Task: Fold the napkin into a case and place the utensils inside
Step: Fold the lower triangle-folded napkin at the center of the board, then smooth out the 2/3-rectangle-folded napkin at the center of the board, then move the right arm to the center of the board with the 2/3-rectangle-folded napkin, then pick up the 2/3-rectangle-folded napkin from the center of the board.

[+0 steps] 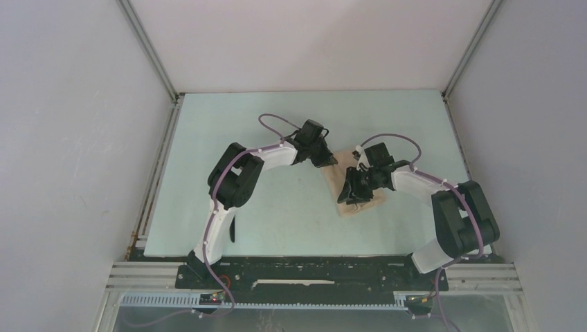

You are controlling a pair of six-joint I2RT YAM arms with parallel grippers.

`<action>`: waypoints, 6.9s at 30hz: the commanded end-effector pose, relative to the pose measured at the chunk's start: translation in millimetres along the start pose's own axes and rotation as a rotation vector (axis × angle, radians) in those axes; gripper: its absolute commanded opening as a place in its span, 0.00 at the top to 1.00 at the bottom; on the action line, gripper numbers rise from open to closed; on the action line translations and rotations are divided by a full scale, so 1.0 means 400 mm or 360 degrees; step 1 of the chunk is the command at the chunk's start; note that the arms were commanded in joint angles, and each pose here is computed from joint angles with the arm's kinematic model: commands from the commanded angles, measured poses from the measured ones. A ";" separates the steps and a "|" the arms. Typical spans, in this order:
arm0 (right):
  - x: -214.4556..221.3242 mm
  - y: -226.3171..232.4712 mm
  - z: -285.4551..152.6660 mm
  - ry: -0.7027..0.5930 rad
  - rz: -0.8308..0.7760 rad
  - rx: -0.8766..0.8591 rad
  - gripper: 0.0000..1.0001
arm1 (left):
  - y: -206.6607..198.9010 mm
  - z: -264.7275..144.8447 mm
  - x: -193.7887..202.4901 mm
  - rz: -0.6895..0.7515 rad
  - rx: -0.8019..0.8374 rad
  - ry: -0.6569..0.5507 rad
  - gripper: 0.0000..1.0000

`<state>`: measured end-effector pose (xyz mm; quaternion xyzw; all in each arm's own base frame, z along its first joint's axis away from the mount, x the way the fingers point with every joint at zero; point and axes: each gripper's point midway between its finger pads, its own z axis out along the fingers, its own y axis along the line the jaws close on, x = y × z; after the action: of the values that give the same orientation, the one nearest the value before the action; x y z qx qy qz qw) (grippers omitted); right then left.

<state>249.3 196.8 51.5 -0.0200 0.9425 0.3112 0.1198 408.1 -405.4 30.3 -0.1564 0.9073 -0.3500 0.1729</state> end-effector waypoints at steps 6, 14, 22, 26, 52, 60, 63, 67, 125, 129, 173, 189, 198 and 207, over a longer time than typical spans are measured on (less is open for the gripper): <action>-0.013 -0.108 0.016 -0.0049 0.0144 0.0243 0.54 | -0.067 -0.010 -0.034 0.0014 0.0115 -0.0036 0.93; 0.000 -0.123 0.023 -0.0043 0.0203 0.0232 0.55 | -0.250 -0.172 -0.034 0.0264 0.0496 0.0025 0.37; -0.007 -0.124 0.025 -0.0060 0.0206 0.0229 0.57 | -0.196 -0.313 -0.149 0.0214 0.0803 -0.0066 0.54; -0.016 -0.115 0.025 -0.0079 0.0201 0.0201 0.57 | -0.161 -0.253 -0.132 0.0122 0.0892 0.0053 0.90; -0.016 -0.112 0.018 -0.0084 0.0178 0.0200 0.61 | -0.022 -0.020 -0.088 0.0152 0.0280 0.0008 1.00; -0.018 -0.114 0.018 -0.0088 0.0176 0.0201 0.62 | -0.073 0.011 -0.071 0.0130 0.0398 0.0065 1.00; -0.018 -0.116 0.018 -0.0087 0.0177 0.0208 0.62 | -0.086 0.017 -0.066 0.0140 0.0427 0.0073 0.99; -0.020 -0.121 0.018 -0.0094 0.0179 0.0216 0.62 | -0.098 0.025 -0.063 0.0141 0.0459 0.0073 0.96; 0.073 -0.008 -0.091 -0.0056 0.0376 -0.0282 0.22 | -0.072 0.040 -0.101 -0.0018 0.0491 0.0089 1.00; -0.033 -0.059 -0.208 -0.0456 0.0382 -0.0086 0.17 | -0.172 -0.040 -0.123 0.0082 0.0582 0.0086 0.87; 0.033 -0.201 -0.181 -0.0562 0.0760 0.0143 0.25 | -0.062 -0.352 0.349 0.1304 0.0006 0.0004 0.22; -0.043 -0.376 -0.292 -0.0795 0.1002 0.0339 0.18 | -0.076 -0.165 0.523 0.1672 -0.0581 0.0098 0.38; -0.048 -0.370 -0.270 -0.0746 0.0947 0.0281 0.19 | -0.037 -0.127 0.556 0.1659 -0.0661 0.0162 0.49; -0.070 -0.295 -0.233 -0.0653 0.0763 -0.0021 0.12 | -0.070 -0.154 0.535 0.1652 -0.0634 0.0121 0.83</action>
<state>249.2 30.1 41.1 0.3314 0.8795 0.2782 0.1982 188.5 -477.3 22.9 0.3030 0.9231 -0.0427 0.2330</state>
